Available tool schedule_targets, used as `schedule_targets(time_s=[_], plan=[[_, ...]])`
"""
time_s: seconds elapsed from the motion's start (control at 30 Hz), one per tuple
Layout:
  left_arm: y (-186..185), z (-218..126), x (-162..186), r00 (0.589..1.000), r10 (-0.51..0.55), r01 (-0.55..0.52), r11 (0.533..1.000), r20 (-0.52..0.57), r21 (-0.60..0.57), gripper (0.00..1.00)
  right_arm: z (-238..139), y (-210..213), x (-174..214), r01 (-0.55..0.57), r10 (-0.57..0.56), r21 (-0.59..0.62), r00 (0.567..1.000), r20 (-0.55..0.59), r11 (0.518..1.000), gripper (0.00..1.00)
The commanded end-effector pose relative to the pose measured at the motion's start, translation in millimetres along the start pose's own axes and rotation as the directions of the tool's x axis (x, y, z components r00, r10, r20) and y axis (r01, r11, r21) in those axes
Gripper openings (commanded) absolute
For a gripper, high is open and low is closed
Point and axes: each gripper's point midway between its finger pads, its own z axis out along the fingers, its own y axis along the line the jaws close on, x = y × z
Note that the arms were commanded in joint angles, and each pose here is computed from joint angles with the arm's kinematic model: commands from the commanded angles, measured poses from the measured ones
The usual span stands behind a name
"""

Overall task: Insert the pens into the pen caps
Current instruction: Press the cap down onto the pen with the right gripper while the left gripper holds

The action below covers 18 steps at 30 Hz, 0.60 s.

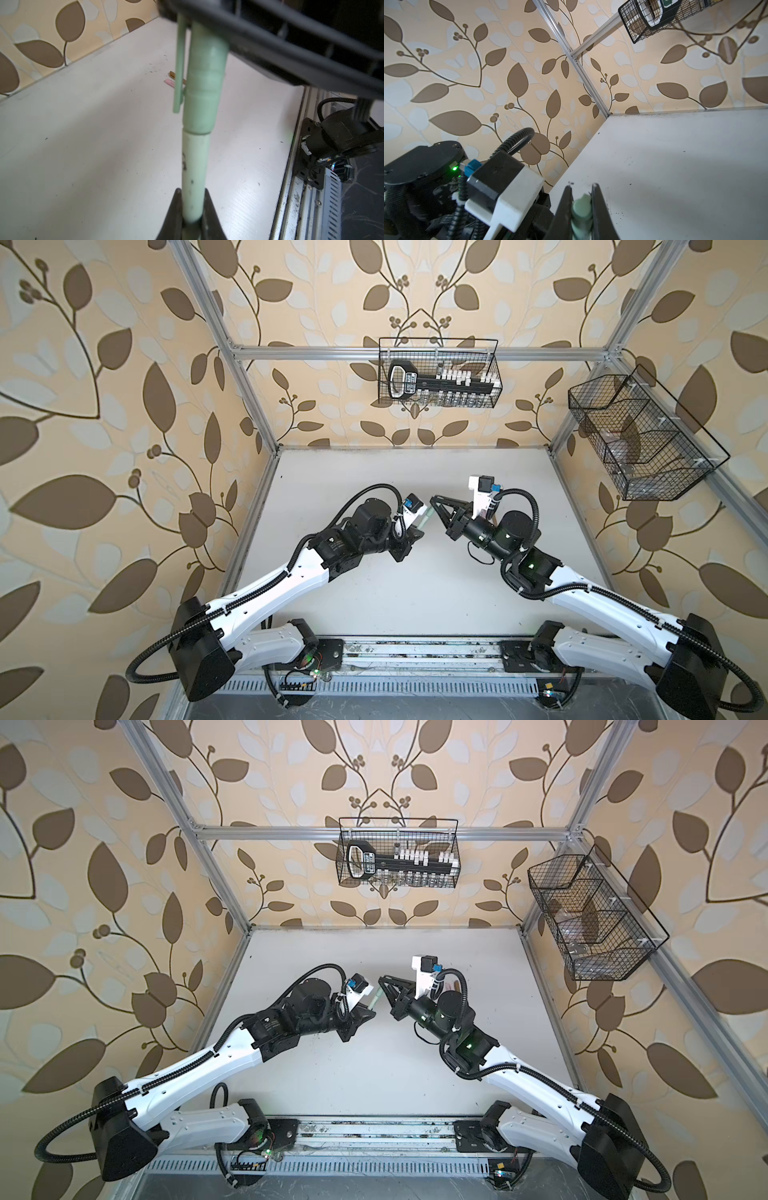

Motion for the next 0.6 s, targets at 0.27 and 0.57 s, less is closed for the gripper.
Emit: schedule_targets(time_s=[0.27,0.57], plan=[[1,-125,-220,0.676,0.096,-0.086,0.995,0.731,-0.051,0.00,-30,-25,158,-0.106,0.127,0.071,0.824,-0.552,0.992,0.00],[-2,-106,-194,0.758,0.056,-0.082,0.997,0.650,0.011,0.00,-15,-21,137,-0.026,0.063,0.073,0.825,-0.562,0.997,0.00]])
